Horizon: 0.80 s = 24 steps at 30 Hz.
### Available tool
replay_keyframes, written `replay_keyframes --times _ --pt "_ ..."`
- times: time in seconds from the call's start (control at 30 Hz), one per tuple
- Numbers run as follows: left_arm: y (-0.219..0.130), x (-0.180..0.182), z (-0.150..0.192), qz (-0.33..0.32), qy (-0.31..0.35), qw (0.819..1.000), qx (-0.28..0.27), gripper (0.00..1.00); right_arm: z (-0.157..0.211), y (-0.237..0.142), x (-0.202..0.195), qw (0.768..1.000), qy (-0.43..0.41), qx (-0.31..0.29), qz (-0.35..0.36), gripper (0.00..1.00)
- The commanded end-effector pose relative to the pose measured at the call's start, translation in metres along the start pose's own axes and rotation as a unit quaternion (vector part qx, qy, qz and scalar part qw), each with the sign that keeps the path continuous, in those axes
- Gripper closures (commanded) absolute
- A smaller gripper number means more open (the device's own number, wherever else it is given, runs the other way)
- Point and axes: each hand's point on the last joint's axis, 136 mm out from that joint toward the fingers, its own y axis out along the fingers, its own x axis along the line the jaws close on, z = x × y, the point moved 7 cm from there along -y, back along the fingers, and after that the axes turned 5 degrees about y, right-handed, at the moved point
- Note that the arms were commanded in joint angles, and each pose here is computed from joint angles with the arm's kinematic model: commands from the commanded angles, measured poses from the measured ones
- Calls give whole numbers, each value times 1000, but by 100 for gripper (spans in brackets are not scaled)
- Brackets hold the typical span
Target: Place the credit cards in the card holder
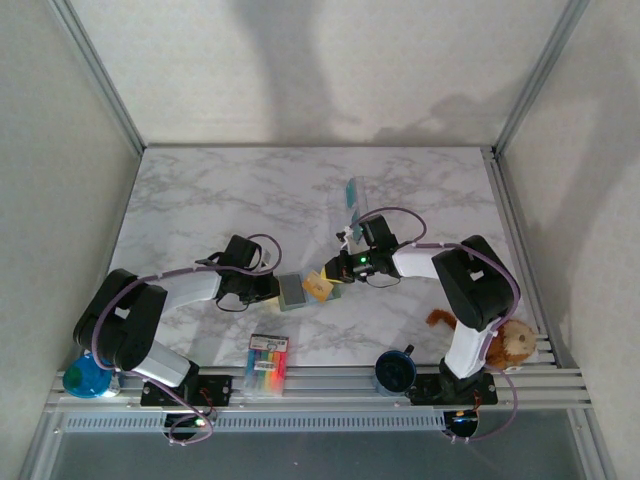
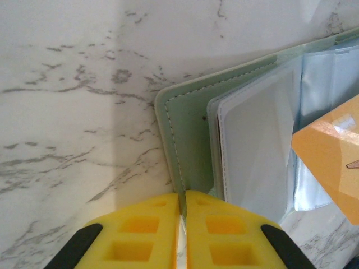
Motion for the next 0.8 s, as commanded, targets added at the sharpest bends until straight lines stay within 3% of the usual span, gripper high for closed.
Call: replay_keyframes --times 0.0,0.77 --pt "4 15 -3 -52 -6 998 -20 89 4 5 -2 1000 8 10 -13 100" --pt "2 15 -4 -58 0 998 -20 90 5 6 0 999 18 -1 -48 100"
